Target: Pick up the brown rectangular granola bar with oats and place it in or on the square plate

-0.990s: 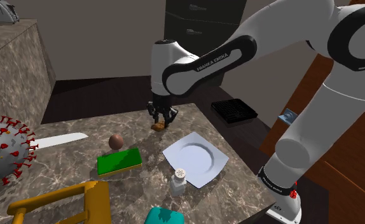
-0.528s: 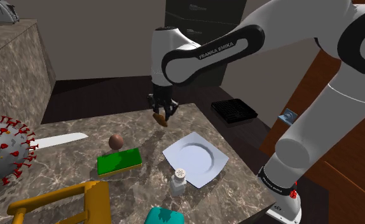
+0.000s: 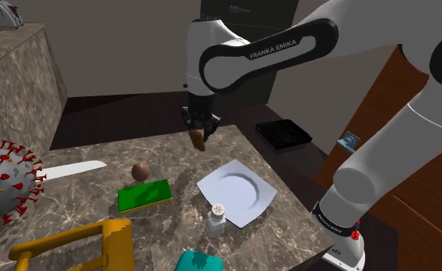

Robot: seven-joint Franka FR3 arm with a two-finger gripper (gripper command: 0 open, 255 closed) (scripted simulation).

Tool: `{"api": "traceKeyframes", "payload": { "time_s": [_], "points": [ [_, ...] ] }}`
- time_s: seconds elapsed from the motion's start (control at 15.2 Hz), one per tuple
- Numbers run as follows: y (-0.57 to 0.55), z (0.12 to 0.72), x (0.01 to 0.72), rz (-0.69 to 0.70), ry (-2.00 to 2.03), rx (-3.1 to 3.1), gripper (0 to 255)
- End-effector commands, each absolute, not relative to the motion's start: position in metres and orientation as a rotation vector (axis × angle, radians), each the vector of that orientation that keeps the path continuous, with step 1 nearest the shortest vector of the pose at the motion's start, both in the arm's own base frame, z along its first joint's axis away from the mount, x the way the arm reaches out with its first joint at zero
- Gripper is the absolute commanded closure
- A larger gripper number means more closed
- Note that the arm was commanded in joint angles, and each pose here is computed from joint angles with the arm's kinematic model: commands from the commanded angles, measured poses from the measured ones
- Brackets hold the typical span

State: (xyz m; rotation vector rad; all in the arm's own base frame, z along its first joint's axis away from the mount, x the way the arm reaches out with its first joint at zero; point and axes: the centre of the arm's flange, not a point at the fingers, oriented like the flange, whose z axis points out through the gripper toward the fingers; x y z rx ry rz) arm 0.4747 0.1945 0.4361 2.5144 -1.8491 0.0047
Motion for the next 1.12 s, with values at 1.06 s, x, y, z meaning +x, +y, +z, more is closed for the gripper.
{"api": "traceKeyframes", "payload": {
  "time_s": [1.06],
  "points": [
    [0.211, 0.430, 0.282, 0.004, -1.850, 2.515, 255]
  ]
}}
